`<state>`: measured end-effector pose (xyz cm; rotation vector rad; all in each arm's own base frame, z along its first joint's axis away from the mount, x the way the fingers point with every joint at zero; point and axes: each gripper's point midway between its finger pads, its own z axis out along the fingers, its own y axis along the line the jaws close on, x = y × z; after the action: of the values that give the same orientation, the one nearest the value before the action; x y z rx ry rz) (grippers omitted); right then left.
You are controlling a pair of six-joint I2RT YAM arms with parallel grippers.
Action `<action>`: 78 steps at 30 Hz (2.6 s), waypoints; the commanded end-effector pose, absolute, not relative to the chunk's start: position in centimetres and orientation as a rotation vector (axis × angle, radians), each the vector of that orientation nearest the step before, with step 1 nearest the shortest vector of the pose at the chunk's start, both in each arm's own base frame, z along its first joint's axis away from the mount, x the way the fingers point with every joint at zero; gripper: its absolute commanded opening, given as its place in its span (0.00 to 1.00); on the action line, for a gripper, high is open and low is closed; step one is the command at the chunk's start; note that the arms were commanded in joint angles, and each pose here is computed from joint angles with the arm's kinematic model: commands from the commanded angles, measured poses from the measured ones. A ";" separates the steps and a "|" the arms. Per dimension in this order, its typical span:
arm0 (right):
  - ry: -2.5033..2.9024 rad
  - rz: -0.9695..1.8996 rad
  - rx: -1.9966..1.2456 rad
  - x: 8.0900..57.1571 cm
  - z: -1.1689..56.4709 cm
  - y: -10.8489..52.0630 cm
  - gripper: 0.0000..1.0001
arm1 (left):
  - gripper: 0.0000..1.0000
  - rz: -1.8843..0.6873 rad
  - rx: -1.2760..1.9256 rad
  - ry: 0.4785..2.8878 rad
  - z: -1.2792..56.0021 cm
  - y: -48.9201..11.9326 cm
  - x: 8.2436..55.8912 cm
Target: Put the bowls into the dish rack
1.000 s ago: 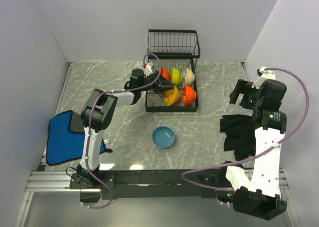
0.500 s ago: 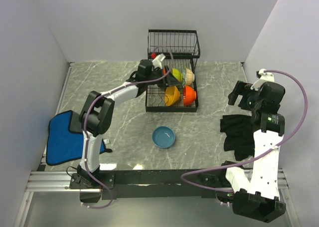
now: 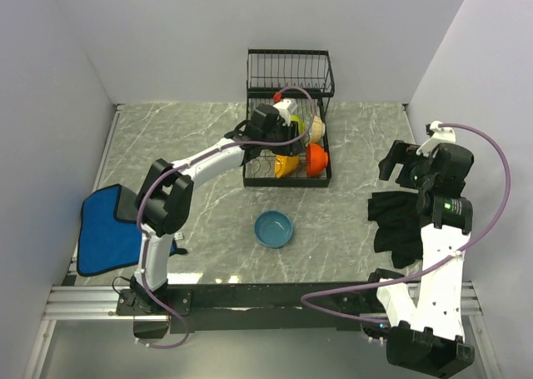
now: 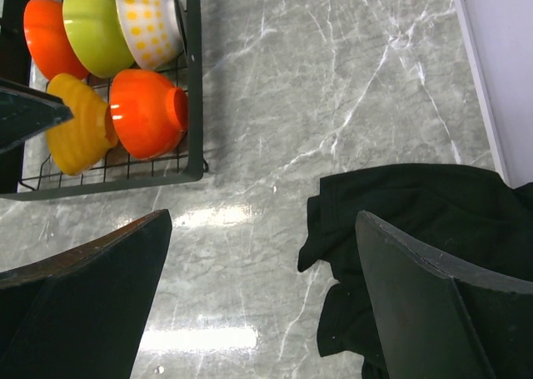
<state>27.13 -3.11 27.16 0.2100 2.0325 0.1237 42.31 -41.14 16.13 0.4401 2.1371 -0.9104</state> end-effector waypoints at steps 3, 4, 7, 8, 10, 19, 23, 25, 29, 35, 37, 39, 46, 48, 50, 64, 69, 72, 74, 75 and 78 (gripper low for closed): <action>1.981 0.145 0.200 27.4 27.7 -2.7 1.00 | 0.49 -0.759 0.397 2.076 19.9 -38.2 42.5; 1.979 0.145 0.199 27.4 27.7 -2.7 1.00 | 0.49 -0.753 0.397 2.082 19.7 -38.1 42.5; 1.981 0.149 0.202 27.5 27.6 -2.7 1.00 | 0.48 -0.756 0.408 2.085 19.5 -38.2 42.4; 1.979 0.150 0.200 27.6 27.7 -2.6 1.00 | 0.48 -0.754 0.409 2.087 19.4 -38.2 42.3; 1.978 0.150 0.200 27.6 27.7 -2.7 1.00 | 0.49 -0.723 0.407 2.098 18.9 -38.0 42.4; 1.976 0.141 0.203 27.7 27.7 -2.8 1.00 | 0.47 -0.665 0.414 2.149 16.0 -37.9 42.9; 1.975 0.141 0.204 27.6 27.7 -2.8 1.00 | 0.45 -0.667 0.437 2.158 15.2 -38.2 43.0; 1.974 0.137 0.204 27.7 27.7 -2.9 1.00 | 0.44 -0.667 0.445 2.163 14.7 -38.3 43.0; 1.972 0.134 0.203 27.6 27.7 -2.9 1.00 | 0.35 -0.682 0.469 2.166 14.3 -38.6 42.8; 1.966 0.139 0.211 27.6 27.7 -2.9 1.00 | 0.01 -0.750 0.520 2.119 16.2 -39.3 42.0; 1.963 0.141 0.210 27.6 27.7 -2.8 1.00 | 0.01 -0.775 0.523 2.103 17.3 -39.4 41.8; 1.958 0.144 0.209 27.6 27.8 -2.7 1.00 | 0.01 -0.815 0.529 2.093 18.3 -39.7 41.4; 1.955 0.141 0.218 27.6 27.9 -2.8 1.00 | 0.01 -0.958 0.431 2.067 21.7 -39.2 41.0; 1.958 0.142 0.219 27.6 28.0 -2.8 1.00 | 0.01 -1.013 0.393 2.075 22.0 -39.2 40.9; 1.958 0.140 0.219 27.6 28.2 -2.9 1.00 | 0.01 -1.052 0.362 2.079 22.4 -38.9 41.2; 1.964 0.129 0.224 28.2 28.7 -3.3 1.00 | 0.01 -1.326 0.157 2.069 23.7 -38.0 42.0; 1.970 0.130 0.223 28.5 28.6 -3.3 1.00 | 0.01 -1.525 0.098 2.032 23.8 -38.3 41.5; 1.964 0.120 0.221 28.5 29.1 -3.4 1.00 | 0.01 -1.629 0.112 1.985 24.2 -38.6 41.0; 1.970 0.115 0.220 28.4 29.0 -3.5 1.00 | 0.01 -1.683 0.099 1.980 23.9 -38.7 40.8; 1.971 0.113 0.220 28.4 29.1 -3.5 1.00 | 0.01 -1.712 0.125 1.949 24.2 -38.9 40.7; 1.981 0.110 0.219 28.4 29.0 -3.6 1.00 | 0.01 -1.765 0.132 1.926 24.2 -39.3 40.6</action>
<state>28.05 -3.26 26.83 0.2410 2.0270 0.1409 41.55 -38.05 20.03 0.0212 2.1039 -1.5788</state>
